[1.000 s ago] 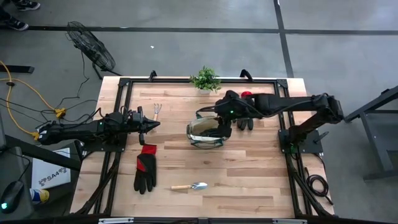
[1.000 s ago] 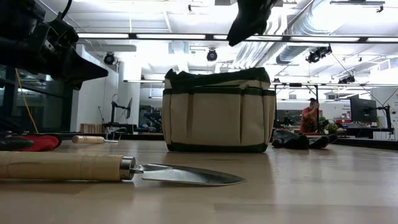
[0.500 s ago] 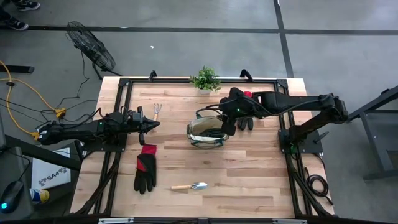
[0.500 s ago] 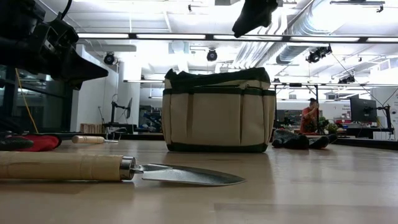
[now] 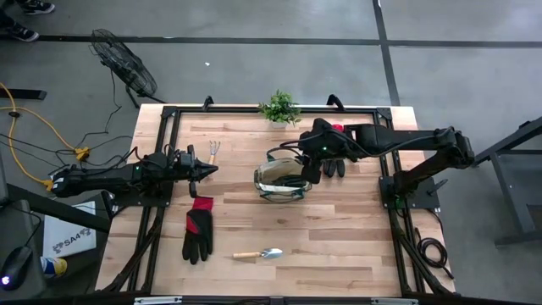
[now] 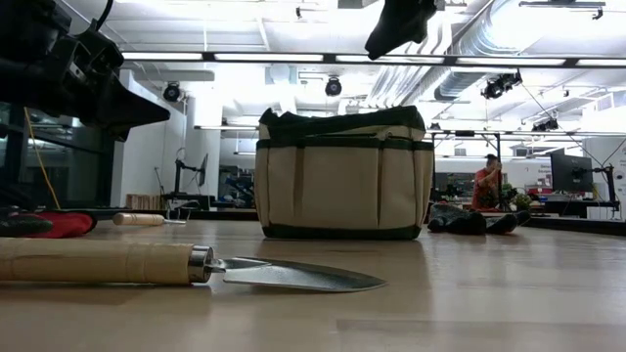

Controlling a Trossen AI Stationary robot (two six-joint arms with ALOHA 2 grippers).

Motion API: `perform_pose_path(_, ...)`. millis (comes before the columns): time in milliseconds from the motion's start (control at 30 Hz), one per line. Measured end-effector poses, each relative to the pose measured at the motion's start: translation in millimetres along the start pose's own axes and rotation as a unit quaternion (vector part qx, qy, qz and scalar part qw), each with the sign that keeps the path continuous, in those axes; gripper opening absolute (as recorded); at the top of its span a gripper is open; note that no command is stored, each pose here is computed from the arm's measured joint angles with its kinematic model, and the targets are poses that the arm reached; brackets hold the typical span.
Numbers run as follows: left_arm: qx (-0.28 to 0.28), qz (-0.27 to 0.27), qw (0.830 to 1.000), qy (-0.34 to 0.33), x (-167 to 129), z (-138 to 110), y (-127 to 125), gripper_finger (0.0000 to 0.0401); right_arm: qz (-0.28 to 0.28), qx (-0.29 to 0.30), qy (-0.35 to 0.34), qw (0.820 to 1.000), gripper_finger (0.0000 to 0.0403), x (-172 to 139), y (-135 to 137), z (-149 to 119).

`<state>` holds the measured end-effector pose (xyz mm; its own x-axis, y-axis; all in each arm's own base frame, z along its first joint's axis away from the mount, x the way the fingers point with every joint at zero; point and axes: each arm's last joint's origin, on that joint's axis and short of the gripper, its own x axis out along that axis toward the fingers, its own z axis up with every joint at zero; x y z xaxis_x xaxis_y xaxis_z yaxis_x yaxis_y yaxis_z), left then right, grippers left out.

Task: Pick & Place Garden tools in Gardening bag
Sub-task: Put the brown hand rake into the gardening bag

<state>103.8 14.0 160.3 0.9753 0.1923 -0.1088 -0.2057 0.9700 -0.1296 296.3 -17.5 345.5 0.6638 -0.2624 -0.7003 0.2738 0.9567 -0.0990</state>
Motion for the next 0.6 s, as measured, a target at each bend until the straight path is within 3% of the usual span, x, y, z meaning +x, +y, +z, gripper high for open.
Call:
perform_pose_path(133,0.002,0.002,1.000,-0.001,0.0,0.1,0.1,0.0010,0.000,-0.001,0.003,1.000,0.0153,0.0,-0.1,-0.7)
perform_pose_path(400,-0.037,0.057,0.998,-0.011,-0.9,3.6,2.9,0.0010,-0.022,0.007,-0.017,1.000,0.0153,-14.1,-8.8,-1.7)
perform_pose_path(600,-0.065,0.120,0.991,0.009,-5.5,10.7,5.6,0.0010,-0.033,0.043,-0.063,0.997,0.0153,-24.3,-23.3,-25.0)
